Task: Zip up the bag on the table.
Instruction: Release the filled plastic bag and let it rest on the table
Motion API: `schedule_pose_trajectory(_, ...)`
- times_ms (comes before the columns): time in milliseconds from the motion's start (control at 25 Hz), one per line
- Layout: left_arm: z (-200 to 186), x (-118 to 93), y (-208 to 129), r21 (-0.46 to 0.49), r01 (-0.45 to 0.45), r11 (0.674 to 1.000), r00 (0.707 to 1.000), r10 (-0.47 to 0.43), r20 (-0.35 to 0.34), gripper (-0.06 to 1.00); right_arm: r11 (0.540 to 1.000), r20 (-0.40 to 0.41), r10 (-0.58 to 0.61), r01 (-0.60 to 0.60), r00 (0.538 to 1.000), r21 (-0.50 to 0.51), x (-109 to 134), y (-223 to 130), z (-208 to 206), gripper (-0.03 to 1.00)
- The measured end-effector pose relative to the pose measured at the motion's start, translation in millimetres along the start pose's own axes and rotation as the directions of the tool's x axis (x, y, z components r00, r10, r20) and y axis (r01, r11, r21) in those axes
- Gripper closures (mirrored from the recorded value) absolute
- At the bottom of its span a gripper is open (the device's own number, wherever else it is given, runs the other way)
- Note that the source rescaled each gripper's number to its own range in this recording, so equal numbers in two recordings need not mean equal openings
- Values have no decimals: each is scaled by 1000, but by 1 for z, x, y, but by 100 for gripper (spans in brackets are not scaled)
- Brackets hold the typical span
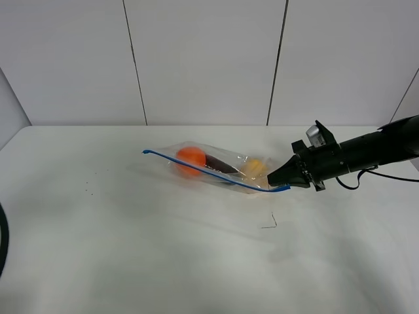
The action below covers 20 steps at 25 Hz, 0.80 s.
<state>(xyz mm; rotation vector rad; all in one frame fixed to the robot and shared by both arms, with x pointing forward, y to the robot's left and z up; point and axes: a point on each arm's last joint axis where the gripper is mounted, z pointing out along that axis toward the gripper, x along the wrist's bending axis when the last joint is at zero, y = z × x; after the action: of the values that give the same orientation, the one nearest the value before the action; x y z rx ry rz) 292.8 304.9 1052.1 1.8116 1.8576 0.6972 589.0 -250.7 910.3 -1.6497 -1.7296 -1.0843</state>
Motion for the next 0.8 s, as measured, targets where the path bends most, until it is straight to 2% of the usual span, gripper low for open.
schedule_pose_trajectory(360,-11,-4,-32,-38,-8,999,1000,8,2,-5,1000,0,-4,4,1000,-1,0,0,0,97)
schedule_pose_trajectory(600,-20,-6,-42,-130,-13,991,1000,12,-6,-5,1000,-1,-13,13,1000,-1,0,0,0,97)
schedule_pose_trajectory(800,-24,-6,-47,-168,-15,986,1000,13,-9,-5,1000,-1,-14,14,1000,-2,0,0,0,97)
